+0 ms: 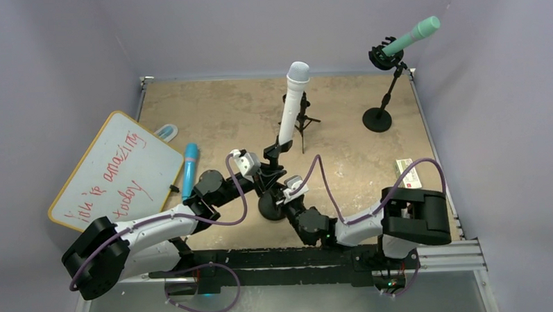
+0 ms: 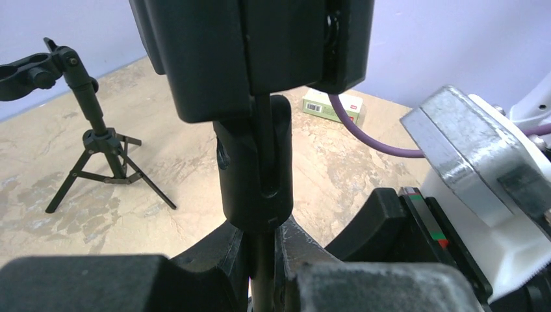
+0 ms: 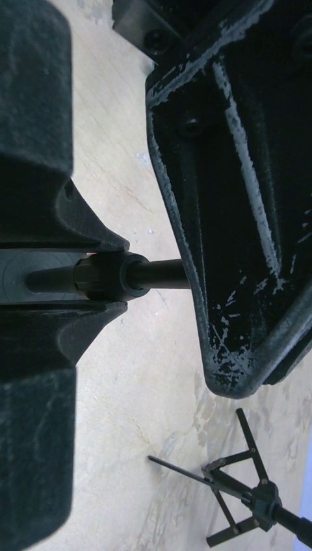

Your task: Remove the microphone from the stand

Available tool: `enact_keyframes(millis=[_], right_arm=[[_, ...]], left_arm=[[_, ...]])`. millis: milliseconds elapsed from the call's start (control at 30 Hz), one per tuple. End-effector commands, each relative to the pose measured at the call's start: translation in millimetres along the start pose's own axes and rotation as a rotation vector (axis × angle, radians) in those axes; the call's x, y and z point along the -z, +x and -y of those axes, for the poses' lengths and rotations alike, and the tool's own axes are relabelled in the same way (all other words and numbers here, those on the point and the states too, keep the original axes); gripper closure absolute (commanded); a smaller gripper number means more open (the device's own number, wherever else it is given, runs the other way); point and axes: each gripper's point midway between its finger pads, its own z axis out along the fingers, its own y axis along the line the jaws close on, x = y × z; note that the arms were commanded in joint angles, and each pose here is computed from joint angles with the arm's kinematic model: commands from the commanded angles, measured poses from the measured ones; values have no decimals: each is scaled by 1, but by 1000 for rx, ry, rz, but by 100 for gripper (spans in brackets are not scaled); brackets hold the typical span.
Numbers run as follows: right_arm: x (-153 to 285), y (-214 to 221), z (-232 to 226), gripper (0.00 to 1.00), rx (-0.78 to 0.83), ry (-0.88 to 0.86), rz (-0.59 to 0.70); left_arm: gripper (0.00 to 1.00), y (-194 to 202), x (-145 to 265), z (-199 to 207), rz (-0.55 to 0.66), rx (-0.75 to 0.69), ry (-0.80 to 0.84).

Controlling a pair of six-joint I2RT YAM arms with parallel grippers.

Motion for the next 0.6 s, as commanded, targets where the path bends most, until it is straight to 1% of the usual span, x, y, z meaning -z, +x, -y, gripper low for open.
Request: enact_keyframes(millis=[0, 133, 233, 300, 367, 433, 567], right_arm=[[0, -9, 28, 97, 5, 221, 27], [5, -11, 15, 70, -93, 95, 31], [10, -20, 5, 52, -172, -27, 31], [13, -24, -4, 41, -239, -172, 19], [13, -31, 5, 33, -303, -256, 19], [18, -35, 6, 26, -308, -336, 30], [21, -29, 3, 22, -245, -439, -9]], left_arm=[[100, 5, 2, -21, -39, -27, -99], [100, 4, 4, -21, -41, -29, -100], [100, 3, 4, -18, -35, -29, -88], [100, 5, 3, -17, -42, -28, -78], [100, 7, 2, -16, -48, -25, -69], [100, 8, 1, -14, -49, -17, -58], [100, 4, -2, -11, -29, -8, -44]])
